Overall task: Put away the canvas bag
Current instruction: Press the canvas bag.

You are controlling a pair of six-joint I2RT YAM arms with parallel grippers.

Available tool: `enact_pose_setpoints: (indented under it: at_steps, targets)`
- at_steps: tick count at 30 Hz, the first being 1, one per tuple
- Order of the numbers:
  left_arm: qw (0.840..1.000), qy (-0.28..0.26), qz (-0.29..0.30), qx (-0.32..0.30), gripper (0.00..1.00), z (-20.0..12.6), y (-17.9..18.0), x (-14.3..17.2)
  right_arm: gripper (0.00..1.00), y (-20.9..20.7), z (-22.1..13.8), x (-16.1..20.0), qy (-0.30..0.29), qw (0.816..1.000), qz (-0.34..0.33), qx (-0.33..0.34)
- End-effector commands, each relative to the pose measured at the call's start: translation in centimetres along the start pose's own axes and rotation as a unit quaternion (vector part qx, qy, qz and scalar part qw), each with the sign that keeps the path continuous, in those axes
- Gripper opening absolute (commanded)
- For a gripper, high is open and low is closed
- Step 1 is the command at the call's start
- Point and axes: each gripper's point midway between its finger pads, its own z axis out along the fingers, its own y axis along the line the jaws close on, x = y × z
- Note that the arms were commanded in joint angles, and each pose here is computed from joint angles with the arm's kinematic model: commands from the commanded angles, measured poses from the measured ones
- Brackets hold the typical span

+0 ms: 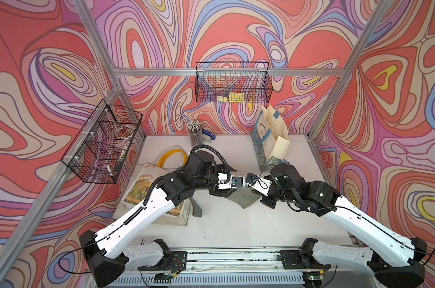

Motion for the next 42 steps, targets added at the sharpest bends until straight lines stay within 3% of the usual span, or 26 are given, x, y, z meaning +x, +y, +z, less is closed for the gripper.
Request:
enact_pose_setpoints:
  at_steps: [1,17,21,27,30,32,36,39,42]
  targets:
    - [1.000,-0.020,0.017,-0.011,0.73,-0.8,0.3,-0.9,0.00,-0.6,-1.0,-2.6,-0.063,0.998,0.005,0.012]
    - [0.998,0.040,-0.012,0.036,0.68,0.5,-1.3,2.5,0.00,-0.7,-2.7,-4.0,-0.121,0.992,-0.005,0.024]
    - [0.998,0.038,-0.016,0.036,0.50,0.5,-1.1,2.4,0.00,-0.5,-2.5,-3.8,-0.120,0.993,-0.003,0.019]
    - [0.998,0.039,-0.012,0.038,0.00,0.6,-1.1,2.5,0.00,-0.7,-2.6,-4.4,-0.138,0.990,0.003,0.024]
    - [0.999,0.036,-0.013,0.038,0.00,0.5,-1.2,2.4,0.00,-0.9,-2.9,-4.4,-0.152,0.988,0.015,0.036]
    - [0.999,0.022,-0.019,0.033,0.00,0.2,-0.9,1.9,0.15,-1.0,-3.2,-4.1,-0.159,0.986,0.022,0.042]
    - [0.999,-0.030,-0.035,0.023,0.00,-0.8,0.0,0.4,0.56,-1.1,-4.1,-3.1,-0.170,0.984,0.041,0.046]
    - [0.997,-0.062,-0.041,0.018,0.00,-1.6,0.8,-0.4,0.73,-1.1,-4.6,-2.4,-0.178,0.981,0.059,0.050]
    - [0.995,-0.088,-0.045,0.015,0.00,-2.2,1.6,-1.3,0.80,-0.7,-4.7,-1.9,-0.181,0.980,0.075,0.041]
